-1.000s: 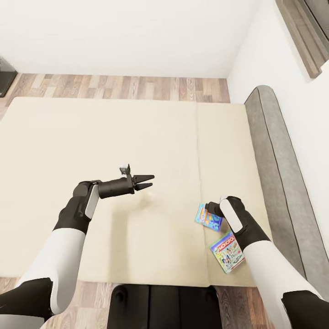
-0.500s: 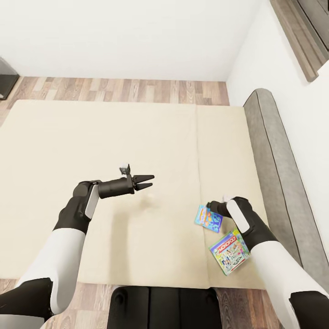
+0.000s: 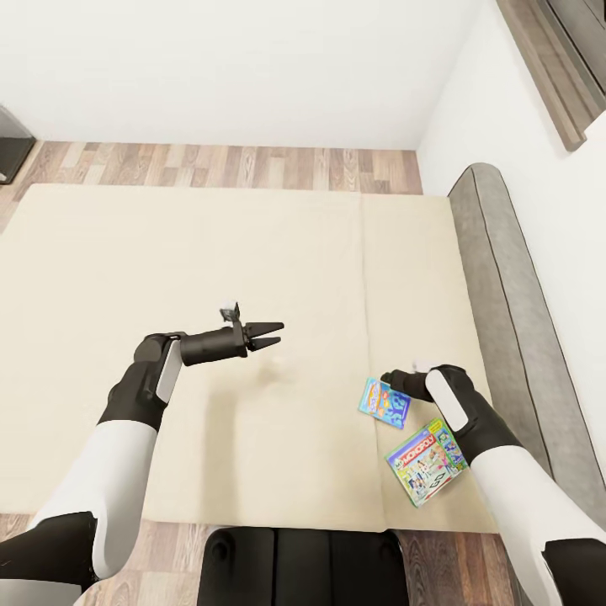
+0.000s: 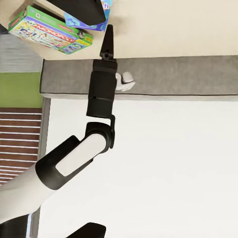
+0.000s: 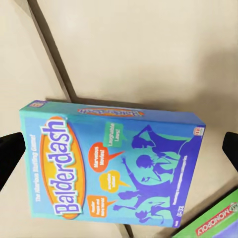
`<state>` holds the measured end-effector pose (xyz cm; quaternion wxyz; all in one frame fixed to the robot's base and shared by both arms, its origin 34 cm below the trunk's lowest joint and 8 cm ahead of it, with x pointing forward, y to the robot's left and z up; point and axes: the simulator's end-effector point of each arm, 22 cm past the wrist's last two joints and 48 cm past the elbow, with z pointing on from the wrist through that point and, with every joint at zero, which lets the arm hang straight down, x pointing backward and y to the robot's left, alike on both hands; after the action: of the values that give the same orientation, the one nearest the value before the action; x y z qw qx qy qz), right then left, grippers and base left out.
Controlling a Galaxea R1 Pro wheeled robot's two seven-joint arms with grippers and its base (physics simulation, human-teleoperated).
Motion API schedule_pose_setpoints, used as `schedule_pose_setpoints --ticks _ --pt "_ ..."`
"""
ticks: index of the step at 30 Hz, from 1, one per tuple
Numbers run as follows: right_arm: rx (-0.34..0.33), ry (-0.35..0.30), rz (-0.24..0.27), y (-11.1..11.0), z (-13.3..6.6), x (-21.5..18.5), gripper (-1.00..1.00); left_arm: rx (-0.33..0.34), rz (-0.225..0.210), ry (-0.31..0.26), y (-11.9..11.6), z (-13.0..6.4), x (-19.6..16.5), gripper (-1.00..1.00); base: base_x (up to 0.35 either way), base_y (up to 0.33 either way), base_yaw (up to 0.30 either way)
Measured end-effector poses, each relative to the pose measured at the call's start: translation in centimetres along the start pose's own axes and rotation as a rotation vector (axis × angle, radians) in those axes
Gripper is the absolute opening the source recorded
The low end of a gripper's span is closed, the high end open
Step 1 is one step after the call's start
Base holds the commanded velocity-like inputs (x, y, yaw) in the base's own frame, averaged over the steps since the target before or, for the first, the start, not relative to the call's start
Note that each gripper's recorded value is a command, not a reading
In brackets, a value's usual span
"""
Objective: Put all the toys in the child's room - the three board games (two on the bed and one on the table), the two jigsaw puzzles on the table, and the tennis ball on the table - inside the toy box on the table in the child's room.
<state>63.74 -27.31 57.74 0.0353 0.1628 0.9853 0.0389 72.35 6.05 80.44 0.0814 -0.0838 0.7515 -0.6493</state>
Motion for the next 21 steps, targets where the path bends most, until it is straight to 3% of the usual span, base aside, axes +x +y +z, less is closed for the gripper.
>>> schedule_pose_setpoints --ticks 21 --pt "0.01 0.029 0.007 -0.7 0.8 1.4 1.0 -0.002 -0.006 0.0 0.4 0.0 0.1 1.0 0.0 0.0 0.0"
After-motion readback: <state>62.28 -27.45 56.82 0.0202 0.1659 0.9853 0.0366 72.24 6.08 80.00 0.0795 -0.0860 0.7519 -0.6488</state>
